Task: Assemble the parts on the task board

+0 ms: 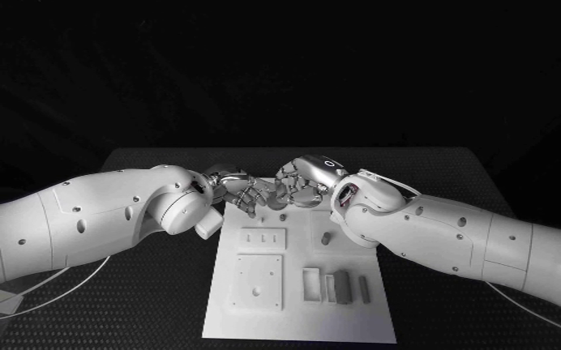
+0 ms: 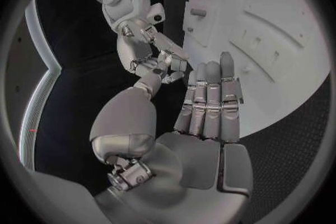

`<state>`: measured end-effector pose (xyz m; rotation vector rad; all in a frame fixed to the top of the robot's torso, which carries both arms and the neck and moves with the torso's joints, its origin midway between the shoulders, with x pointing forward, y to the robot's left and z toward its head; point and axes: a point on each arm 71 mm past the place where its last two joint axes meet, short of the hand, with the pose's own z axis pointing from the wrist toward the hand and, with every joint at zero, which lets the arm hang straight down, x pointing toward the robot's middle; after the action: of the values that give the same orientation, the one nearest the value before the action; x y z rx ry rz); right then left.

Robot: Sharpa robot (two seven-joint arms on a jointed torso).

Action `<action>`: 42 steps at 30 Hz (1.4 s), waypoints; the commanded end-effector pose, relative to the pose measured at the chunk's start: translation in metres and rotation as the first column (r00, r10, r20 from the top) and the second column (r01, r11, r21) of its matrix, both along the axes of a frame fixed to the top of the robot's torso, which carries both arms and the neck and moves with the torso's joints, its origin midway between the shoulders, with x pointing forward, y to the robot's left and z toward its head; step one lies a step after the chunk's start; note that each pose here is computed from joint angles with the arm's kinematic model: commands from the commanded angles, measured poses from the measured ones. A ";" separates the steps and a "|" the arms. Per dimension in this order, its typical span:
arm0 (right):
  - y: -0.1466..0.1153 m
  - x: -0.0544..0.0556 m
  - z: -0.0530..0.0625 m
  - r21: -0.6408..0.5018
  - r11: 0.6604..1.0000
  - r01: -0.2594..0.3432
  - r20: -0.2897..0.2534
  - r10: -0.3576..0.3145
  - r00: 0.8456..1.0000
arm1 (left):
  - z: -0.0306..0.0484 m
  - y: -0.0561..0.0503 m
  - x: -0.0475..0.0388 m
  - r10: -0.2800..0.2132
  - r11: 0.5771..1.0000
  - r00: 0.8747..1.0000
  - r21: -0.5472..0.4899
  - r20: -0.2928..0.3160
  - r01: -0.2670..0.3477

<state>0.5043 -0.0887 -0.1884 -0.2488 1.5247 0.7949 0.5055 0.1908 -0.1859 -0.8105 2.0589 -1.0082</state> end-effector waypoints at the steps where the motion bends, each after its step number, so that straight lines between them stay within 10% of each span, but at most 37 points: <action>1: 0.001 -0.001 -0.001 -0.009 1.000 -0.014 -0.013 0.014 1.000 | 0.0037 -0.002 0.0003 0.002 1.000 0.999 -0.030 0.033 -0.001; 42: 0.003 -0.004 0.000 0.033 0.999 -0.023 -0.021 0.024 0.999 | 0.0000 -0.011 -0.0031 -0.021 0.999 0.999 -0.026 -0.033 0.020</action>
<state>0.5015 -0.0860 -0.1891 -0.2322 1.5424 0.8322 0.5030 0.1814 -0.1860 -0.8206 2.0762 -1.0370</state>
